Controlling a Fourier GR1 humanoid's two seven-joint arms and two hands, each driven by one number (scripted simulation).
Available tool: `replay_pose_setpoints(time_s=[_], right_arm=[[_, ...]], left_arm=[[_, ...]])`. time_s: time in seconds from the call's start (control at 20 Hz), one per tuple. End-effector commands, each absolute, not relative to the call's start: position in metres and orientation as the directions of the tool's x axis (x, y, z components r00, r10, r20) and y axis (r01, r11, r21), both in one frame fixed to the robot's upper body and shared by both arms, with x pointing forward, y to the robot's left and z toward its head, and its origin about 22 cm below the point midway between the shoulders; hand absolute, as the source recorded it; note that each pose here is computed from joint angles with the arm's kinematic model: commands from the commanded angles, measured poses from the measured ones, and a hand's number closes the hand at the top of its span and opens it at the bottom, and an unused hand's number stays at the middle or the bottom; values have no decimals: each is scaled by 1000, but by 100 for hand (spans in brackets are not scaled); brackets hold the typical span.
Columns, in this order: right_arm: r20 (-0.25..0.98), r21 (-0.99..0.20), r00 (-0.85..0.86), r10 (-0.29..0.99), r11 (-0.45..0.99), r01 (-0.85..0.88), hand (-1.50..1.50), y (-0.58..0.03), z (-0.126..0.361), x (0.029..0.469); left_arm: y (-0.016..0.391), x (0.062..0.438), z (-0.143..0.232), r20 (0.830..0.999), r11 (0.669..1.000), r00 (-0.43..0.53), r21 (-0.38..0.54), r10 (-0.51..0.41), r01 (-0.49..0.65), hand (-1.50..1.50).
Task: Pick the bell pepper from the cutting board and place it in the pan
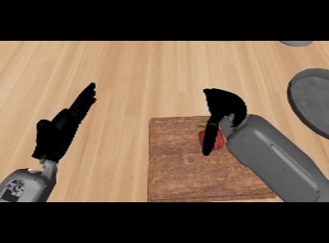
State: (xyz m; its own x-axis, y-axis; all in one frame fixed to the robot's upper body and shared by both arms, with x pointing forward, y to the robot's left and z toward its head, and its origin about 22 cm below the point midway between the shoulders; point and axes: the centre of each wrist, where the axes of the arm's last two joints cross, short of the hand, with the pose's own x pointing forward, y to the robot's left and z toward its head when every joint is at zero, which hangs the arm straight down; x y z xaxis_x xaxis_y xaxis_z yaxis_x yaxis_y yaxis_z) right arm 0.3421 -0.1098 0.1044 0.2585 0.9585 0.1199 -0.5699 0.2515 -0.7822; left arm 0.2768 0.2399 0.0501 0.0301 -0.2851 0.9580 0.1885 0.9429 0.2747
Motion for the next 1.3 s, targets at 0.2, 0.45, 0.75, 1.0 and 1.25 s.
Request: replay_pose_setpoints(time_s=[0.2,0.45,0.75,1.0,1.25], right_arm=[[-142,-760,328,934,109,-641,-150,-62,98,345],[-211,-746,325,922,63,-663,-150,-69,92,348],[-220,-738,311,925,50,-672,-150,-82,82,336],[-221,-746,340,914,66,-663,-150,-89,67,345],[-219,-754,334,917,58,-654,-150,-97,58,348]], left_arm=[[249,284,52,957,943,44,274,-287,187,0],[239,268,49,955,943,35,283,-293,176,0],[252,265,45,955,945,45,283,-294,165,0],[258,274,65,959,949,36,272,-280,158,0],[243,274,52,962,951,53,254,-267,175,0]])
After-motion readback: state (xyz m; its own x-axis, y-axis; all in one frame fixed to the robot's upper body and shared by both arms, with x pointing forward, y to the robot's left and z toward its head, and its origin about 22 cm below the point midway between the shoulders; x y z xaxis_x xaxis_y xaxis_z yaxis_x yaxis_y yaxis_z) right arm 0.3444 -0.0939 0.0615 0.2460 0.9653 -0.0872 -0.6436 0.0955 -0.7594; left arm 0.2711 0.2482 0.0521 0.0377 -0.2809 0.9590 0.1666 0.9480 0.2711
